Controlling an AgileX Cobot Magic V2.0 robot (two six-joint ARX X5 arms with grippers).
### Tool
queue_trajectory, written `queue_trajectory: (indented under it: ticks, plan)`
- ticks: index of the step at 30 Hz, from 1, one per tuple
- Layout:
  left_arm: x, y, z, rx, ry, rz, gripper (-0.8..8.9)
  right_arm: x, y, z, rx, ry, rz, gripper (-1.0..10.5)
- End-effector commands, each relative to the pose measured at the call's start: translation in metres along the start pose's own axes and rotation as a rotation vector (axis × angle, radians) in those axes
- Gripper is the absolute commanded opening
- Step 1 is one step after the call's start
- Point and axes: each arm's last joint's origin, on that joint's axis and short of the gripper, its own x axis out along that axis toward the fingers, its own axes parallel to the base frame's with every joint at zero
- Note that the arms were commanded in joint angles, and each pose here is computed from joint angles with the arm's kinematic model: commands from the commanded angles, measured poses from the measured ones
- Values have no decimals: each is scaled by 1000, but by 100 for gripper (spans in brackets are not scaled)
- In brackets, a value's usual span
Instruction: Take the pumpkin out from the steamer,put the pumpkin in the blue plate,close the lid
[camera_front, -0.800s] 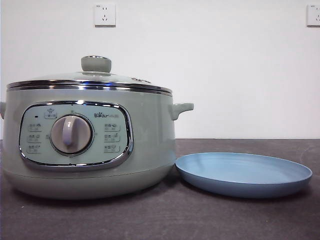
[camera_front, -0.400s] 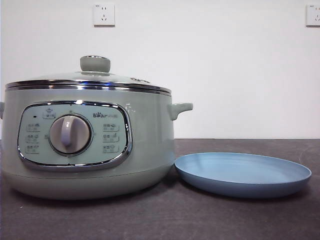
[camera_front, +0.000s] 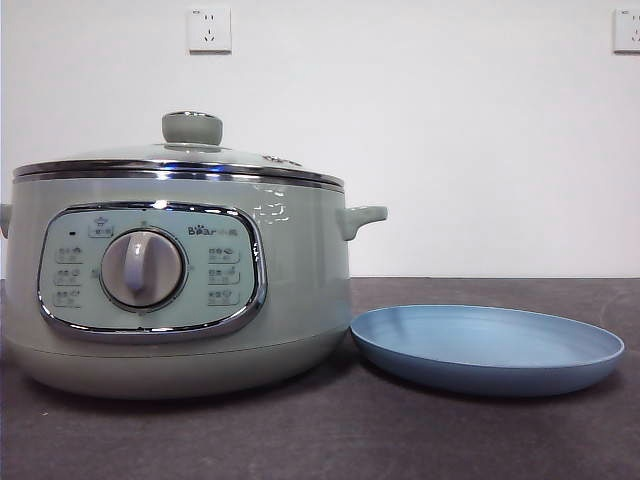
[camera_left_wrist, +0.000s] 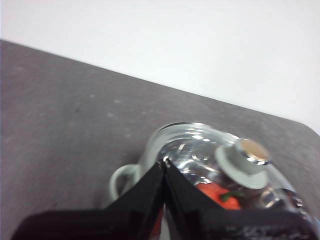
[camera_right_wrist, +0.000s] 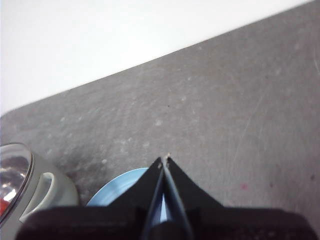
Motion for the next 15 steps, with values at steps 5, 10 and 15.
queue_trajectory:
  ticks: [5, 10, 15]
  plan:
    - [12, -13, 35, 155, 80, -110, -4, 2, 11, 38, -210, 53, 10, 1]
    - [24, -18, 50, 175, 171, -175, 0, 7, 20, 56, -266, 105, 129, 1]
    - [37, -18, 55, 151, 234, -205, 274, 16, 25, 62, -248, 164, 344, 142]
